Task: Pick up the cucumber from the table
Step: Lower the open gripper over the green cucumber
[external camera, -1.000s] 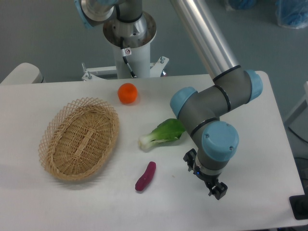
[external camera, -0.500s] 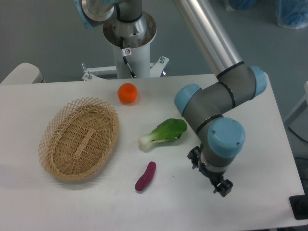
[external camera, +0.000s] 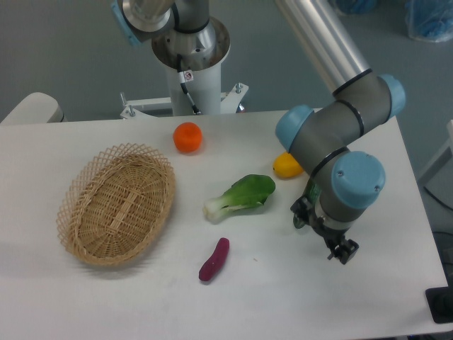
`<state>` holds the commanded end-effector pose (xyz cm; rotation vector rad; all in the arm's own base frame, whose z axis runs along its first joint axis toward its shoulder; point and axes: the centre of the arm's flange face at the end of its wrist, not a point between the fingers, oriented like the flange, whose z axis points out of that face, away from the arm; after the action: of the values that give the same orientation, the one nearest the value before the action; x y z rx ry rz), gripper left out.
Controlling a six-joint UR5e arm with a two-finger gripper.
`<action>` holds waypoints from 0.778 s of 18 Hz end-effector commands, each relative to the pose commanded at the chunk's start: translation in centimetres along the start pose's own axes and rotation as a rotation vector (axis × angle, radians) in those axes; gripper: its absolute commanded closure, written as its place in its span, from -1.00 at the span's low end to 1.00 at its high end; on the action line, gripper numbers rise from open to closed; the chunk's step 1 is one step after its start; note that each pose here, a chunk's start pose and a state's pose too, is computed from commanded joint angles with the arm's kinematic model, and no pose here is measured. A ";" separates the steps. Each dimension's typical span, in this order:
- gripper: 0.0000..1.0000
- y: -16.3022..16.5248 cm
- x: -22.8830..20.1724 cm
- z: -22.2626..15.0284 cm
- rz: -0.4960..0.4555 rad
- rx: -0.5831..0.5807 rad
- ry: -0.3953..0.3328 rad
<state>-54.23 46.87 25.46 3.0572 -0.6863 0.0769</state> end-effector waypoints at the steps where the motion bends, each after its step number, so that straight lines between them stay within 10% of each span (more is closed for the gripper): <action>1: -1.00 0.0 0.3 0.6 0.001 -0.001 0.006; 14: -1.00 2.4 2.7 4.1 -0.025 -0.002 0.027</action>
<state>-52.68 43.46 21.53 3.0562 -0.6466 0.1177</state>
